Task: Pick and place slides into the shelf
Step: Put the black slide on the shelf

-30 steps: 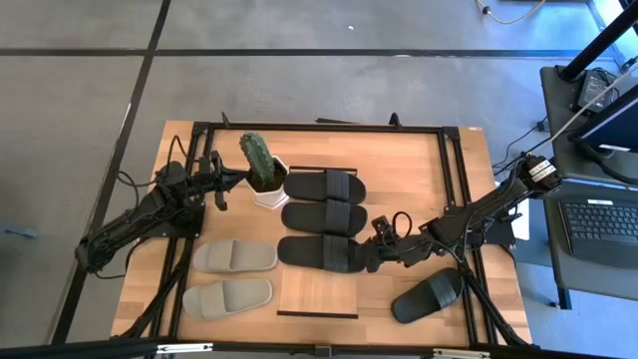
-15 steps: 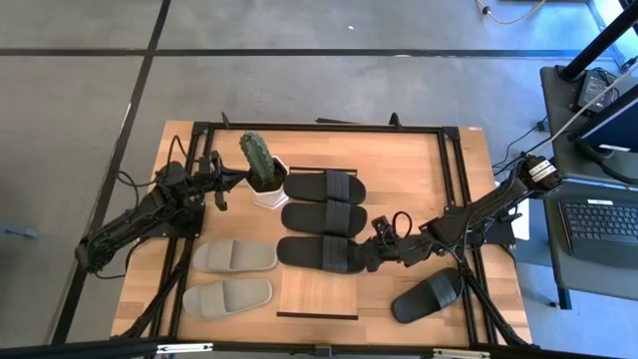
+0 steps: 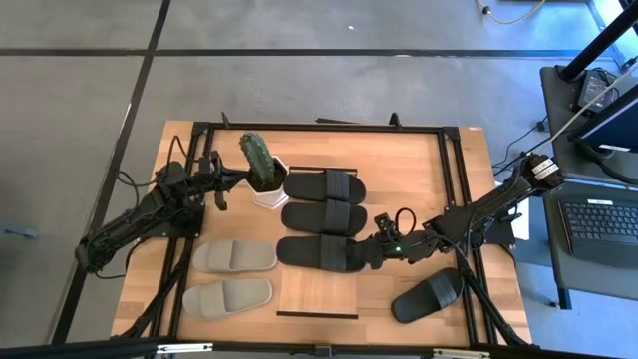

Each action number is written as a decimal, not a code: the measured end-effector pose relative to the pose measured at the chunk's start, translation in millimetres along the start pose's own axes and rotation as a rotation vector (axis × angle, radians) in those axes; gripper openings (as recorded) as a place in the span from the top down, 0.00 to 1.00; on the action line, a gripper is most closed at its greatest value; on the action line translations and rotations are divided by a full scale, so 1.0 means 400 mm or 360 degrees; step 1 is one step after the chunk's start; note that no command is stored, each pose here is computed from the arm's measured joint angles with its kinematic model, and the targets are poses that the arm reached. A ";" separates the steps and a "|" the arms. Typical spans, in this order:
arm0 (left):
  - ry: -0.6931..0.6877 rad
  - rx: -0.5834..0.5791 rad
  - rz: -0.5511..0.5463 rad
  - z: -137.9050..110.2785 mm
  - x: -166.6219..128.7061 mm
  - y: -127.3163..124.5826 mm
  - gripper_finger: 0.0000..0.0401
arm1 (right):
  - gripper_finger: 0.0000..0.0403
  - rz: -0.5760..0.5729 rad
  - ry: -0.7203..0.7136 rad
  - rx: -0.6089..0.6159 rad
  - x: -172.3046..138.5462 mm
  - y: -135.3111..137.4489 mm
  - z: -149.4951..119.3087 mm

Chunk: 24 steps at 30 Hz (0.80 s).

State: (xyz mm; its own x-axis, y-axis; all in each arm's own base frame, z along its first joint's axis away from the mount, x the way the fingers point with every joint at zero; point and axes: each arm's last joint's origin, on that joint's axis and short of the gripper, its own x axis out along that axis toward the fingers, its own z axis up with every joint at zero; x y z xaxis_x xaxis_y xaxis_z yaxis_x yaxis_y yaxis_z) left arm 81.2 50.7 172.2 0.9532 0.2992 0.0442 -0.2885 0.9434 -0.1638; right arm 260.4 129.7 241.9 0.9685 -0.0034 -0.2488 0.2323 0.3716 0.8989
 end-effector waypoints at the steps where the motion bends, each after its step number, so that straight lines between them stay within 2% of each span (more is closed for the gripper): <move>1: -0.0001 0.0000 0.0000 0.000 0.000 0.000 1.00 | 0.62 -0.0001 0.0001 -0.0001 -0.002 0.001 0.002; 17: 0.0000 0.0000 0.0000 0.000 0.000 0.000 1.00 | 0.62 -0.0053 0.0102 0.0083 -0.018 -0.002 0.004; 24: 0.0000 0.0000 0.0000 0.000 0.000 0.000 1.00 | 0.62 -0.0015 0.0128 -0.0013 -0.078 0.027 0.021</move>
State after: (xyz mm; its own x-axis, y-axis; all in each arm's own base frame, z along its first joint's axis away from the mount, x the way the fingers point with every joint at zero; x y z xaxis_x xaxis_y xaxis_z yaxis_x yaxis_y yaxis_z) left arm 81.2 50.6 172.3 0.9532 0.2992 0.0444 -0.2885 0.9434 -0.1637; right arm 233.4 125.9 262.6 0.9559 0.0673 -0.2859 0.2404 0.3796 0.8934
